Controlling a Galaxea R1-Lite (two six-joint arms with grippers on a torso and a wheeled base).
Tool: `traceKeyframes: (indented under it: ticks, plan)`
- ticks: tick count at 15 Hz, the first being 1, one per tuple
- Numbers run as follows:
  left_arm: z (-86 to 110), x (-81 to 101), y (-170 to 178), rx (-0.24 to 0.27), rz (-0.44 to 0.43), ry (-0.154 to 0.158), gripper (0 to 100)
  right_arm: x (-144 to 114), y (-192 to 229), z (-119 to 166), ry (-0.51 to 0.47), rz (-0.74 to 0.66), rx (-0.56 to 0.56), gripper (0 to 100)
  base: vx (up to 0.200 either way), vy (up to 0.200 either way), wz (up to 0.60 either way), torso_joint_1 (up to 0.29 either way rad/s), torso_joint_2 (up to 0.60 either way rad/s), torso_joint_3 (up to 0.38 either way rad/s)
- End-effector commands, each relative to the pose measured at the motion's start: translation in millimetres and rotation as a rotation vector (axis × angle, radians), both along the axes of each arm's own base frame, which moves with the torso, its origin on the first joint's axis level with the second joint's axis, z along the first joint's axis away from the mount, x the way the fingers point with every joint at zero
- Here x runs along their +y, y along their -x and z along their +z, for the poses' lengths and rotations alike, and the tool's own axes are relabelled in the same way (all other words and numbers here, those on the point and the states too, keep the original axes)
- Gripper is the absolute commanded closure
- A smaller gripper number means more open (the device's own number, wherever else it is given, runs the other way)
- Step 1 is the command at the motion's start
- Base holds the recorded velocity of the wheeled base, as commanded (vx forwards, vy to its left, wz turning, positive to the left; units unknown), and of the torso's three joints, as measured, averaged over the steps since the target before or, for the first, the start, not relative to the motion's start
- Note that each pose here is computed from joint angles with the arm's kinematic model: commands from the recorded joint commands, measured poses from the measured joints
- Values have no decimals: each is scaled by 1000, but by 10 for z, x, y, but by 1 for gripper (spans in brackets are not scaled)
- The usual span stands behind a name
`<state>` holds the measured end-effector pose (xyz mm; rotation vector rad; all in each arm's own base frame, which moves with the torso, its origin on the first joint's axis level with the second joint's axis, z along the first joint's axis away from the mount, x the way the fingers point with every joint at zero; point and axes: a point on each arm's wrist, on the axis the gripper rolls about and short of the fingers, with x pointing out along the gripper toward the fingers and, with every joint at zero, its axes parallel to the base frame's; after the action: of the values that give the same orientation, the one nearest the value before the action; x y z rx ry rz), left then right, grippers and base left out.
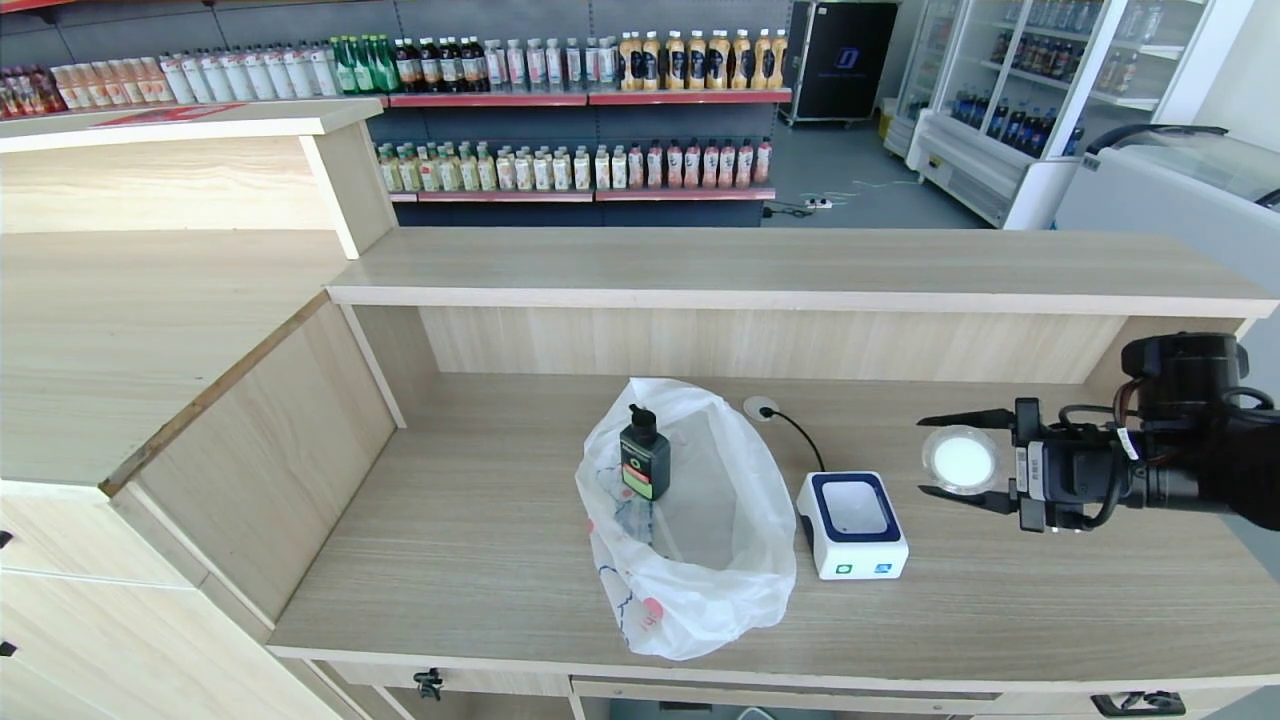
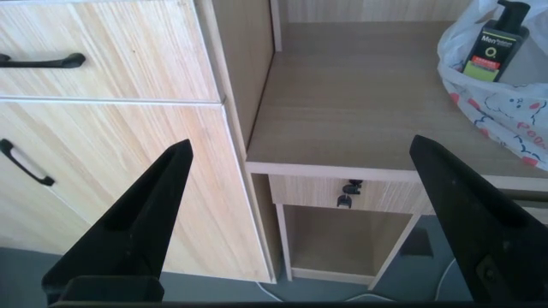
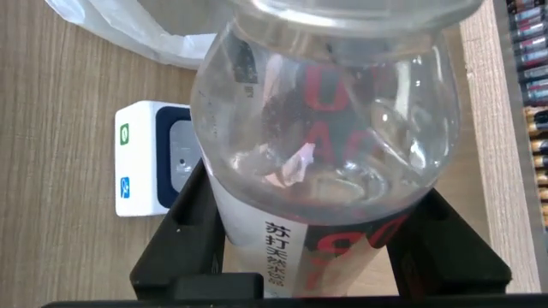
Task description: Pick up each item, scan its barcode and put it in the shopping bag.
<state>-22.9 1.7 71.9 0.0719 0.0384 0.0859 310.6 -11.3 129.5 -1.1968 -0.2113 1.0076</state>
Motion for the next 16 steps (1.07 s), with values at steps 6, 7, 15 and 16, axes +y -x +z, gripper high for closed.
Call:
traceKeyframes:
  ticks: [6,7,15,16]
  plan:
    - [0,0,0,0,0,0,0,131,32,-88,36,73,17,100,0,0,0,0,0,0]
    - [0,0,0,0,0,0,0,140,26,-94,37,77,17,100,0,0,0,0,0,0]
    - [0,0,0,0,2,0,0,107,26,-141,99,110,-32,100,0,0,0,0,0,0]
    - [0,0,0,0,2,0,0,68,17,-144,108,100,-40,100,0,0,0,0,0,0]
